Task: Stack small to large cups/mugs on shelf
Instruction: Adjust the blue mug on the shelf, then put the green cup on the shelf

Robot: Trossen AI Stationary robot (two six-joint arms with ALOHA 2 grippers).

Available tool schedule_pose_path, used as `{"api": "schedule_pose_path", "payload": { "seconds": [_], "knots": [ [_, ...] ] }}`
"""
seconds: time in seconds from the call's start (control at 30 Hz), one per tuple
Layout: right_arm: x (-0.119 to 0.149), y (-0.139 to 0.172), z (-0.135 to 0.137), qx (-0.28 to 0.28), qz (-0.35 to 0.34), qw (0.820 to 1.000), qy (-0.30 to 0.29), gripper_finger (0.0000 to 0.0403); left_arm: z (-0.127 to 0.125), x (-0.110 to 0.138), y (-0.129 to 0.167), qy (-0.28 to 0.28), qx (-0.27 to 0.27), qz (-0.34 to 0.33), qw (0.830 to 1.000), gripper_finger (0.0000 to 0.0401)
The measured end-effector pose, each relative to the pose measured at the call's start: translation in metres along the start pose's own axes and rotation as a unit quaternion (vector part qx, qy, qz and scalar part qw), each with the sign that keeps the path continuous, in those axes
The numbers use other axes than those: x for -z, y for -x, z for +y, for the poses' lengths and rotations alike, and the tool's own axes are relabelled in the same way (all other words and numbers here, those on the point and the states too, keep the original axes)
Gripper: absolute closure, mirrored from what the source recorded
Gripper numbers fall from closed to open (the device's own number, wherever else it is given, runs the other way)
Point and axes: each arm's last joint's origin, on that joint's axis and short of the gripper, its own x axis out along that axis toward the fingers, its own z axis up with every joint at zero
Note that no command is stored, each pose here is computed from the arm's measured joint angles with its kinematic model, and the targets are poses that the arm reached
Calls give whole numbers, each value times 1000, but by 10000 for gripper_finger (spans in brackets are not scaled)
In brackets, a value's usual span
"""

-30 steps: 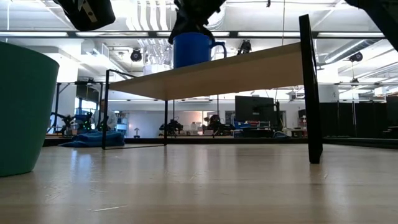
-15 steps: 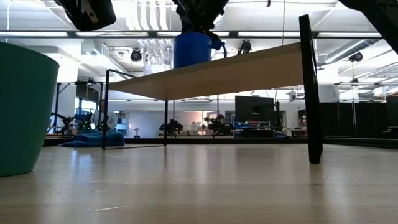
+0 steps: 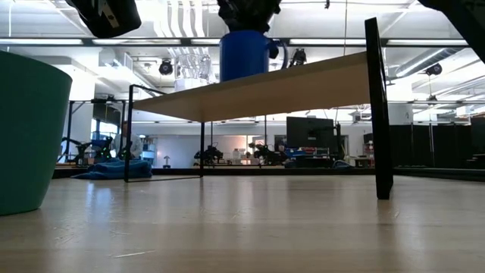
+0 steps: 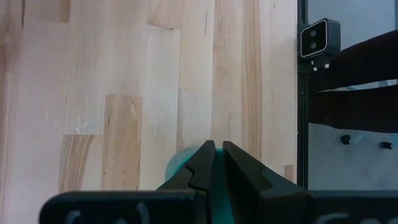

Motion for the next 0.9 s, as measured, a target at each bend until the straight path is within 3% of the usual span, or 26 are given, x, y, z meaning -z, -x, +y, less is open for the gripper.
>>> {"api": "schedule_pose_path", "payload": {
  "seconds": [0.33, 0.43, 0.6, 0.9],
  "knots": [
    [1, 6, 7, 37, -23, 999, 14, 394, 0, 0, 0, 0, 0, 0, 1000, 386],
    [-6, 18, 8, 56, -54, 997, 24, 394, 0, 0, 0, 1, 0, 0, 1000, 386],
    [-11, 51, 16, 39, -76, 996, 38, 394, 0, 0, 0, 4, 1, 0, 1000, 386],
    [43, 121, 61, -23, -37, 992, 118, 394, -5, -5, 8, 56, 17, -9, 998, 386]
  ]
}}
